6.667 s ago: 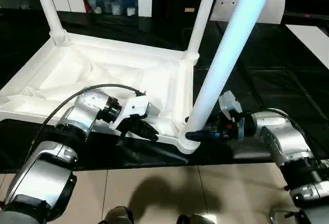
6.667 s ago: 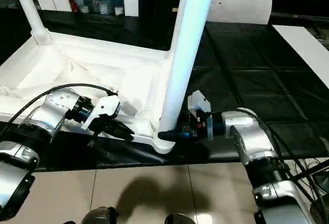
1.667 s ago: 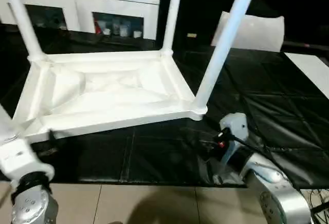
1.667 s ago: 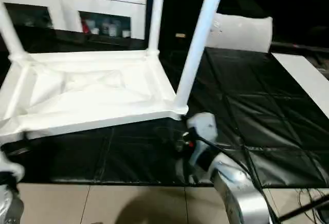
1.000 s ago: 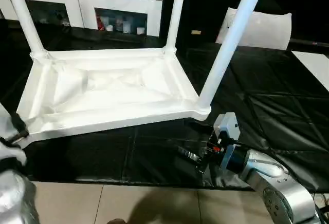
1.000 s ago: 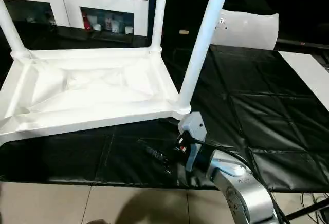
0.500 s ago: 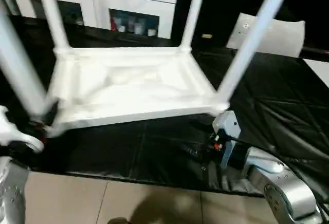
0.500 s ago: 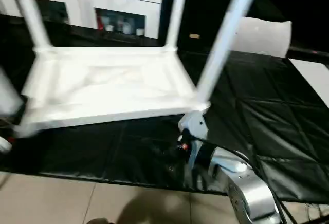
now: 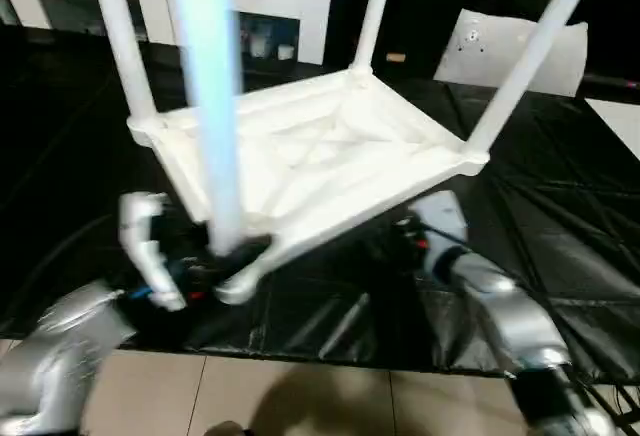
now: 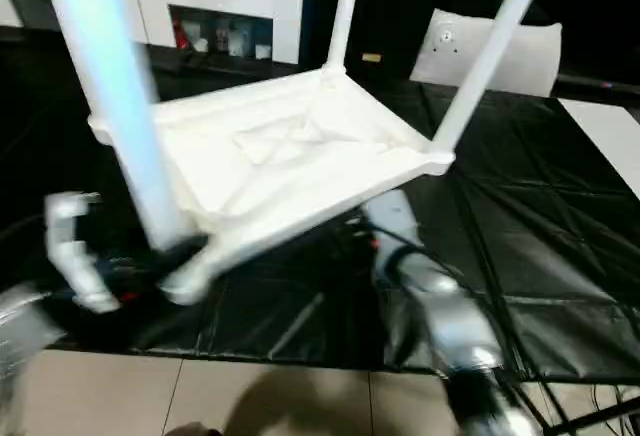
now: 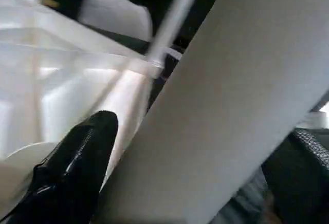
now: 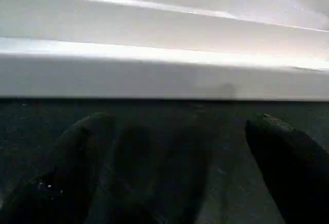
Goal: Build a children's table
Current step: Rotate table base
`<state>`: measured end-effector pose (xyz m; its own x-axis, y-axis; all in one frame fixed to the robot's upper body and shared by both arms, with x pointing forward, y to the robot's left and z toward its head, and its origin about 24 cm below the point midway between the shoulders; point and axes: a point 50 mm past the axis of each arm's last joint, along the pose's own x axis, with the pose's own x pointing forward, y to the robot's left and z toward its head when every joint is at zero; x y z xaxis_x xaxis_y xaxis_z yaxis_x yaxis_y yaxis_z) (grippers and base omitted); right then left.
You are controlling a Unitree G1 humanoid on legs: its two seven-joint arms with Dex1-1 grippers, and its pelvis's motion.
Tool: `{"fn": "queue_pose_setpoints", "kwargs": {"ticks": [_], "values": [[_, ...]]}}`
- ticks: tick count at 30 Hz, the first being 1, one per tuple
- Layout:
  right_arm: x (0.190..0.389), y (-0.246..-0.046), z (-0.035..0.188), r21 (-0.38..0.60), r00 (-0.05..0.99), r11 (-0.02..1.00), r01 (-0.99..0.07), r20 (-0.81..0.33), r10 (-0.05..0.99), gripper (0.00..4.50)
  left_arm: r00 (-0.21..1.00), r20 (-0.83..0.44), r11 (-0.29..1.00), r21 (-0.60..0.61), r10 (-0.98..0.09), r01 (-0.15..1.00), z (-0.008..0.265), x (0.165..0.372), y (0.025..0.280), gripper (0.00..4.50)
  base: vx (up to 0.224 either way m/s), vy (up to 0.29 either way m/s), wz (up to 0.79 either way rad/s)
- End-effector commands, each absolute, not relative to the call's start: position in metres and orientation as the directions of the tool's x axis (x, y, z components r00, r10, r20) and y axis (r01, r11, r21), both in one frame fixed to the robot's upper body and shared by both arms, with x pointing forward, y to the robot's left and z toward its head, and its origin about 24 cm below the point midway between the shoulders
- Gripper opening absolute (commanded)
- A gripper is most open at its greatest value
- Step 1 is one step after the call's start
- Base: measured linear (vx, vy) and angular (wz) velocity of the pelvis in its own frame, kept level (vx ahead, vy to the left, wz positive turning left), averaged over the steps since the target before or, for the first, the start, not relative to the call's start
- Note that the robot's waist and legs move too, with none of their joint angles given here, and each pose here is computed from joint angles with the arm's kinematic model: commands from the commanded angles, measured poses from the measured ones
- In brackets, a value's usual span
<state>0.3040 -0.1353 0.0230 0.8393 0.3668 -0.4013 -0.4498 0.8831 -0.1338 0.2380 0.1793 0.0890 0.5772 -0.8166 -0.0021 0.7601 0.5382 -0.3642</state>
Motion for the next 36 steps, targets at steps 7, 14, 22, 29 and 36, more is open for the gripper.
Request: {"fn": "queue_pose_setpoints", "kwargs": {"ticks": [7, 14, 22, 29, 36], "values": [[0.320, -0.122, 0.011, -0.154, 0.832, 0.873, -0.464, -0.415, 0.368, 4.50, 0.287, 0.016, 0.260, -0.380, -0.958, 0.888, 0.103, 0.223, 0.139, 4.48, 0.000, 0.000, 0.00], [0.326, -0.094, 0.016, -0.122, 0.809, 0.838, -0.531, -0.367, 0.459, 4.50, 0.140, 0.132, 0.077, -0.399, -0.981, 0.914, 0.122, 0.218, 0.111, 4.48, 0.000, 0.000, 0.00], [0.332, -0.082, 0.016, -0.133, 0.810, 0.830, -0.542, -0.345, 0.474, 4.50, 0.166, 0.142, 0.111, -0.331, -0.976, 0.937, 0.126, 0.236, 0.086, 4.48, 0.000, 0.000, 0.00], [0.333, -0.100, 0.009, -0.170, 0.853, 0.872, -0.460, -0.360, 0.379, 4.50, 0.414, 0.154, 0.378, -0.218, -0.897, 0.900, 0.131, 0.278, 0.092, 4.48, 0.000, 0.000, 0.00], [0.327, -0.145, 0.005, -0.155, 0.911, 0.934, -0.321, -0.321, 0.260, 4.50, 0.578, 0.156, 0.567, -0.108, -0.801, 0.816, 0.138, 0.307, 0.100, 4.48, 0.000, 0.000, 0.00]]}}
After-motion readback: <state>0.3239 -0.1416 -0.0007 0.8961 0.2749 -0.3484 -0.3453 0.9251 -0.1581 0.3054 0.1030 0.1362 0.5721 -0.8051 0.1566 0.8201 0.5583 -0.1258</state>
